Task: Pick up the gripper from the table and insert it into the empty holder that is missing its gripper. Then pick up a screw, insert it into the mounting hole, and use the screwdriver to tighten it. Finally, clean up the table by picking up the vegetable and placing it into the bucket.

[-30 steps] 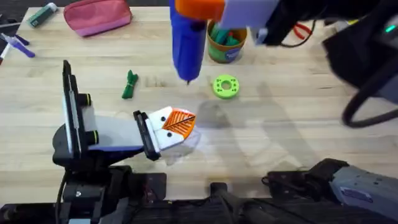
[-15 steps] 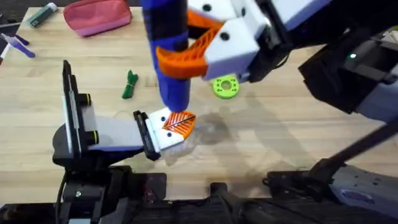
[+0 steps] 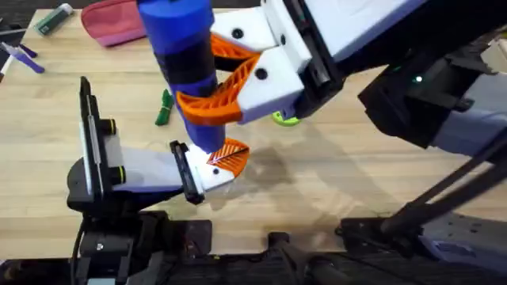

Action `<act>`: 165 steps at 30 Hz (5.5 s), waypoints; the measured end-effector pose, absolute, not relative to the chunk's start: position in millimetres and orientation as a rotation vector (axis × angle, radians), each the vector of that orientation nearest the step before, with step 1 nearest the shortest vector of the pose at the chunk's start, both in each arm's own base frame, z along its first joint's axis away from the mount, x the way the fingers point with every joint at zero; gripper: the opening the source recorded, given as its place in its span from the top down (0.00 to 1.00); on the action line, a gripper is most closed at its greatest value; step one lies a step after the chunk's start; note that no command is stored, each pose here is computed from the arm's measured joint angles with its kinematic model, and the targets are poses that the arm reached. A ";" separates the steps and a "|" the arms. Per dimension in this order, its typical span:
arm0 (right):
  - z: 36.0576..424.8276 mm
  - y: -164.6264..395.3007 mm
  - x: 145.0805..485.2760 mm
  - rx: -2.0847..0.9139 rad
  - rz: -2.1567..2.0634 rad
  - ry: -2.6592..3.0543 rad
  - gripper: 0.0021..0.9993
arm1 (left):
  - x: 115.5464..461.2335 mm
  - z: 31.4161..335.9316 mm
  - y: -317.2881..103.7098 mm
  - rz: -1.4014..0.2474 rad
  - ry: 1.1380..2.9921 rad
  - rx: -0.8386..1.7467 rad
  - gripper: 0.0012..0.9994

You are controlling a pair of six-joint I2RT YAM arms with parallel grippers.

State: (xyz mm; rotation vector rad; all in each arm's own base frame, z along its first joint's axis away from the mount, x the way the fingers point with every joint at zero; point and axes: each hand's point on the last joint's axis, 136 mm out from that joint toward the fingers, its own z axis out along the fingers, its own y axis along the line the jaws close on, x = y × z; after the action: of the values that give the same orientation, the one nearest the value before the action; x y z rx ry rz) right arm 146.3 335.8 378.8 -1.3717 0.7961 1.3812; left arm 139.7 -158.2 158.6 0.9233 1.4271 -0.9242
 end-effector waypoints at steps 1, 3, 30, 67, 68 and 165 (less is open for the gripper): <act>378.6 336.3 145.4 -1.374 1.380 0.791 0.98 | 139.7 158.6 -158.2 -0.924 1.427 0.923 0.99; 378.8 337.1 143.3 -1.380 1.376 0.779 0.98 | 139.6 158.5 -158.2 -0.924 1.427 0.923 0.99; 367.2 346.2 141.0 -1.420 1.360 0.728 0.98 | 139.7 158.6 -158.2 -0.924 1.427 0.923 0.99; 348.4 355.5 150.6 -1.433 1.376 0.770 0.98 | 139.6 158.5 -158.2 -0.924 1.427 0.923 0.99; 348.3 355.4 150.3 -1.435 1.377 0.768 0.98 | 139.7 158.6 -158.2 -0.924 1.427 0.923 0.99; 320.7 194.7 365.8 -0.736 0.412 2.084 0.98 | 139.6 158.5 -158.2 -0.925 1.428 0.923 0.99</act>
State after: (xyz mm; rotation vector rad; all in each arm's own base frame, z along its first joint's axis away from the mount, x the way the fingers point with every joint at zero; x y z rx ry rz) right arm 365.8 194.7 320.7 -0.7360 2.0838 0.4121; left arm 139.6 -158.2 158.5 0.9229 1.4276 -0.9246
